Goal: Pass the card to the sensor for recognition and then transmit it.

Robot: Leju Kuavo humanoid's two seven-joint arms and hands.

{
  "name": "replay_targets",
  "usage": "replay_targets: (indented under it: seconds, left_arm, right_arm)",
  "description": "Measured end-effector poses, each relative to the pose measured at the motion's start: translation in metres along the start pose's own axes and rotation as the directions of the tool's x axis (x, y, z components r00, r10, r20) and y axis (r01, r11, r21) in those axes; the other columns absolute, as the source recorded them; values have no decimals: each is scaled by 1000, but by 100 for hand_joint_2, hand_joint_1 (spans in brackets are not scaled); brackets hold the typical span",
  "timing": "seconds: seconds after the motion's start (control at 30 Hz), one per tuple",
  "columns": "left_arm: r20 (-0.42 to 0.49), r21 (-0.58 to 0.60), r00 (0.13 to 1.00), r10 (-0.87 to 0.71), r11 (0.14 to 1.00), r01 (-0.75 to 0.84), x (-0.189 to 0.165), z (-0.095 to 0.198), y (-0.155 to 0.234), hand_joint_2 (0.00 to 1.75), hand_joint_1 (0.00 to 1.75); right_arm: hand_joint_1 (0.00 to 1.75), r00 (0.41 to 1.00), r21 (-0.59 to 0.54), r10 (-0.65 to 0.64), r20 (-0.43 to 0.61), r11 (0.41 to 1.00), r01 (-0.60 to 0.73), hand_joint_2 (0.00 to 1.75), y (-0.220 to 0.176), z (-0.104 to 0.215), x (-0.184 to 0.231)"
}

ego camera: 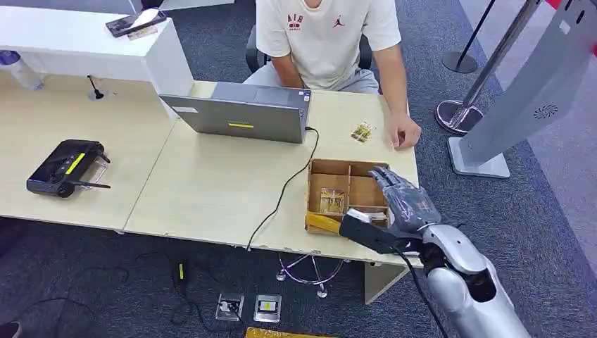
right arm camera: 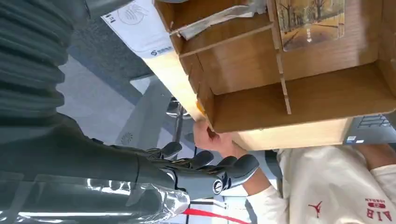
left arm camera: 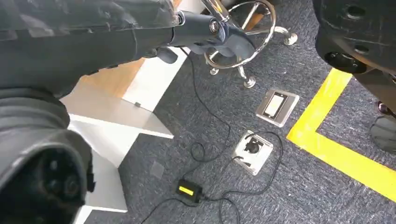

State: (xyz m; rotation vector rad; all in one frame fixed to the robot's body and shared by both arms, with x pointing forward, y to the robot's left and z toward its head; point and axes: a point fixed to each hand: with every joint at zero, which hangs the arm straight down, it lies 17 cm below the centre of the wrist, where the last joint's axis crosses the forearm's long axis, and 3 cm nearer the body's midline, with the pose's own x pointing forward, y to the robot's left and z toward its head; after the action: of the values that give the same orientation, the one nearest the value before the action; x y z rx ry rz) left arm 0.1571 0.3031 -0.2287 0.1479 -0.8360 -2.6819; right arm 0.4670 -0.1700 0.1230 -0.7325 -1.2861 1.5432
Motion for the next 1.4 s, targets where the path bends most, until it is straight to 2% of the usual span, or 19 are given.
replay_targets:
  seconds: [0.73, 1.4]
  left_arm:
    - [0, 4, 1000, 4, 1000, -4, 0, 1, 1, 0, 0]
    - [-1, 18, 1000, 3, 1000, -3, 0, 0, 4, 0, 0]
  right_arm:
    - [0, 998, -146, 43, -47, 988, -49, 175, -6, -8, -18]
    - [0, 997, -89, 29, -69, 995, -35, 175, 29, -17, -28]
